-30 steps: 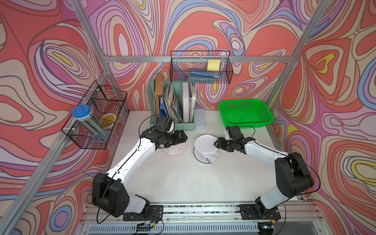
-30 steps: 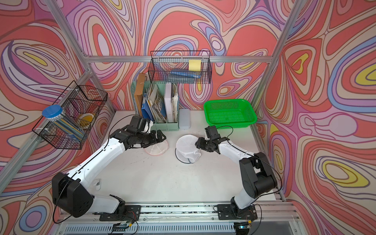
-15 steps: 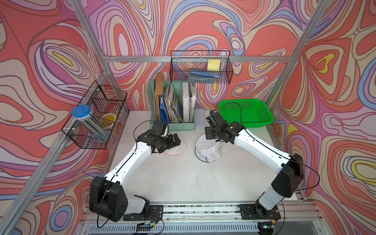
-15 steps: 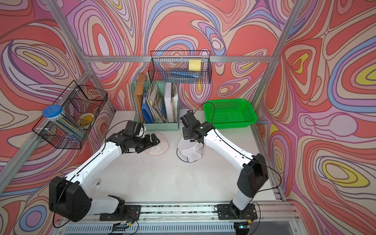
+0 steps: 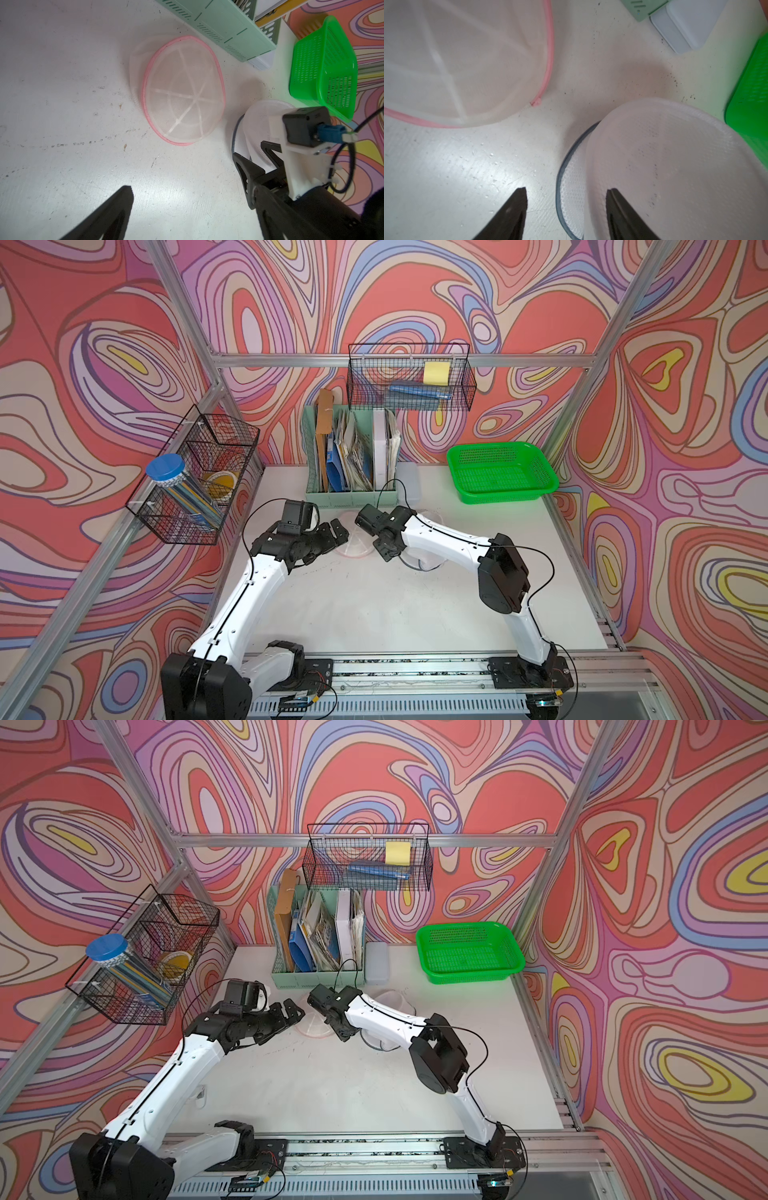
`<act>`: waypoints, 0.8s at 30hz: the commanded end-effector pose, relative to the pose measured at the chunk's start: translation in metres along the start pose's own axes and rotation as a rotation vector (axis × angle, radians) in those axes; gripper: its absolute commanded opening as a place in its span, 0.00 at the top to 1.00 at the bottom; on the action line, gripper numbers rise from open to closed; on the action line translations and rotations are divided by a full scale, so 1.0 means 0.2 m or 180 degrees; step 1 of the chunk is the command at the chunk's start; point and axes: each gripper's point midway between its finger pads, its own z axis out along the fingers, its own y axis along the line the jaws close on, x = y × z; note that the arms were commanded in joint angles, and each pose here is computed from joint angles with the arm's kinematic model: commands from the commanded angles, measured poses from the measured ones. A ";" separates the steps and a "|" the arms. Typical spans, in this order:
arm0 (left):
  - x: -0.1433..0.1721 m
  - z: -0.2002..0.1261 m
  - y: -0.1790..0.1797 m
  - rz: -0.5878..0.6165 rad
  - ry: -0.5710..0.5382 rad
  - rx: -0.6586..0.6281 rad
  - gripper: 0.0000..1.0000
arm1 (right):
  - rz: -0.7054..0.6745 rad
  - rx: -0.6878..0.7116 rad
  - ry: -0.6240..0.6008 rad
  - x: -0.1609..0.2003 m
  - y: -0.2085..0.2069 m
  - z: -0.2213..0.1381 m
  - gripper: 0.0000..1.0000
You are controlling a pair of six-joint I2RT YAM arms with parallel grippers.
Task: Turn the laundry bag inside out
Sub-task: Turn over the laundry bag at the center of the board.
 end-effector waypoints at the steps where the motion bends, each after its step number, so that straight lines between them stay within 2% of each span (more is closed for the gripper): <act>1: 0.03 -0.03 0.03 0.0002 0.0026 -0.0031 0.04 | -0.0201 0.0314 0.0061 0.04 -0.11 -0.01 0.44; 9: 0.04 -0.05 0.02 -0.0017 0.0027 0.0018 0.04 | -0.0484 0.0626 0.0174 0.12 -0.16 0.09 0.65; 11: 0.04 -0.05 0.02 -0.0014 0.0014 0.0027 0.04 | -0.0471 0.0656 0.0161 0.13 -0.17 0.08 0.76; 14: 0.04 -0.06 0.02 -0.0020 -0.0014 0.0022 0.04 | -0.0313 0.0597 -0.0029 0.07 -0.18 0.02 1.00; 19: 0.03 -0.07 0.00 -0.0037 -0.0022 0.0080 0.04 | 0.0118 0.0379 -0.0443 -0.09 -0.20 -0.19 1.00; 24: -0.01 -0.09 -0.05 -0.0040 -0.0071 0.0154 0.04 | 0.0725 0.0044 -0.1157 -0.24 -0.26 -0.50 1.00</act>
